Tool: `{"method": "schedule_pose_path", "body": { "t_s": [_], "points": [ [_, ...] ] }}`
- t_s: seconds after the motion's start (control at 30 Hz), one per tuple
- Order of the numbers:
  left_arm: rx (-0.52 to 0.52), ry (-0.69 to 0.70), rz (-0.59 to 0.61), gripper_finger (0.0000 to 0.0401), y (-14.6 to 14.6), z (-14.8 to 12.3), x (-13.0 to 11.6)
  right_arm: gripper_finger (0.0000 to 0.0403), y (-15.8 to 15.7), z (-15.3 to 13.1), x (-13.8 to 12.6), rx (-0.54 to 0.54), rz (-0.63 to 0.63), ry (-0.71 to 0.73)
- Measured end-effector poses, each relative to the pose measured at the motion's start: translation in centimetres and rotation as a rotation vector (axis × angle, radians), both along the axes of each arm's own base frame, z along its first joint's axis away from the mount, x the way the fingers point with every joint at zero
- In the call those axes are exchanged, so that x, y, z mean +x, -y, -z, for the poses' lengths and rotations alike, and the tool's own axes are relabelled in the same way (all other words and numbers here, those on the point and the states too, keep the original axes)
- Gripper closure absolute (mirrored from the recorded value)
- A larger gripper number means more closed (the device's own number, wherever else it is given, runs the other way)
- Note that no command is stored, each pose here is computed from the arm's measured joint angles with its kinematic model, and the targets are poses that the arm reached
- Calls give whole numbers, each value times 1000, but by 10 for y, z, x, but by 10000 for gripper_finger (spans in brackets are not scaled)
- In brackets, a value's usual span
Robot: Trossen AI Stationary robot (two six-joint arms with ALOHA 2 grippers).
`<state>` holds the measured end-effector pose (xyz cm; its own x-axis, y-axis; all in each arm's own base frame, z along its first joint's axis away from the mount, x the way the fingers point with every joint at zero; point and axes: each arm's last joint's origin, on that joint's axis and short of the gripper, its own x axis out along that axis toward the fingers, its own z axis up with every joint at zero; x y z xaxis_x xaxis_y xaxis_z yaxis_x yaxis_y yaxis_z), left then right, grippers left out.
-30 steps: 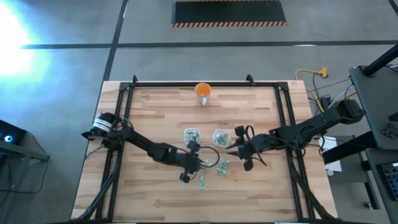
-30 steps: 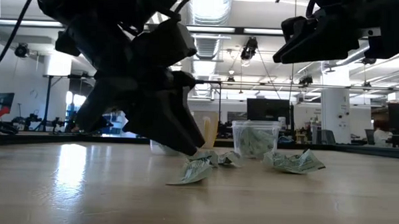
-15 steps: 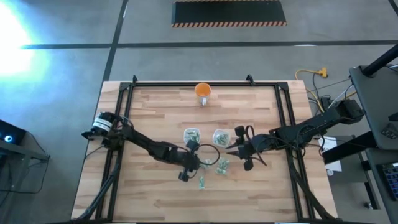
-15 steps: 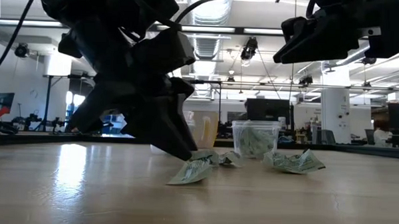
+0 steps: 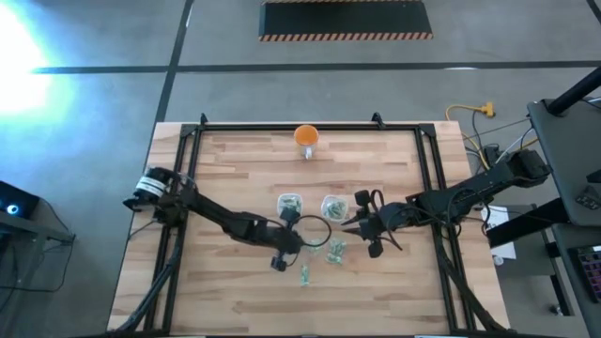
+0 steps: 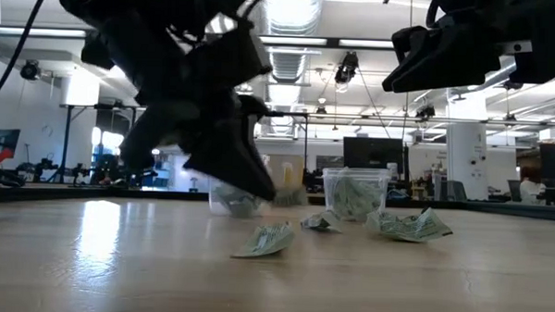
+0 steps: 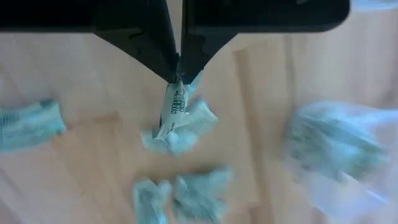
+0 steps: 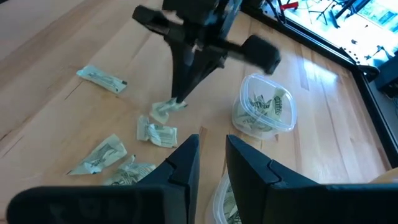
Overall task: Pick and place Stevia / Truvia into bins
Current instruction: Put the green stevia packet into the left transparent container
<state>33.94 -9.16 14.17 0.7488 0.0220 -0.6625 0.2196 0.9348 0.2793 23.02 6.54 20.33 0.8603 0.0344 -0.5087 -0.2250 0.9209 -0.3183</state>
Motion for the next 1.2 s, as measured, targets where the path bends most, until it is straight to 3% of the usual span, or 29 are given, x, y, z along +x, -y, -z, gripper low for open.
{"method": "schedule_pose_path", "body": {
  "t_s": [0.23,0.4,0.53,1.07,1.2],
  "points": [
    [18,84,-28,401,3,-34,-10,335,0,0,0,-1,0,-1],
    [209,107,-276,401,-8,-45,-24,335,0,0,0,1,2,-3],
    [268,115,-403,401,-18,-44,-34,335,0,0,0,2,3,-3],
    [263,74,-456,400,-29,-33,-42,335,0,0,0,6,4,0],
    [266,67,-462,372,-30,-31,-44,335,0,0,0,6,4,0]
  ]
}}
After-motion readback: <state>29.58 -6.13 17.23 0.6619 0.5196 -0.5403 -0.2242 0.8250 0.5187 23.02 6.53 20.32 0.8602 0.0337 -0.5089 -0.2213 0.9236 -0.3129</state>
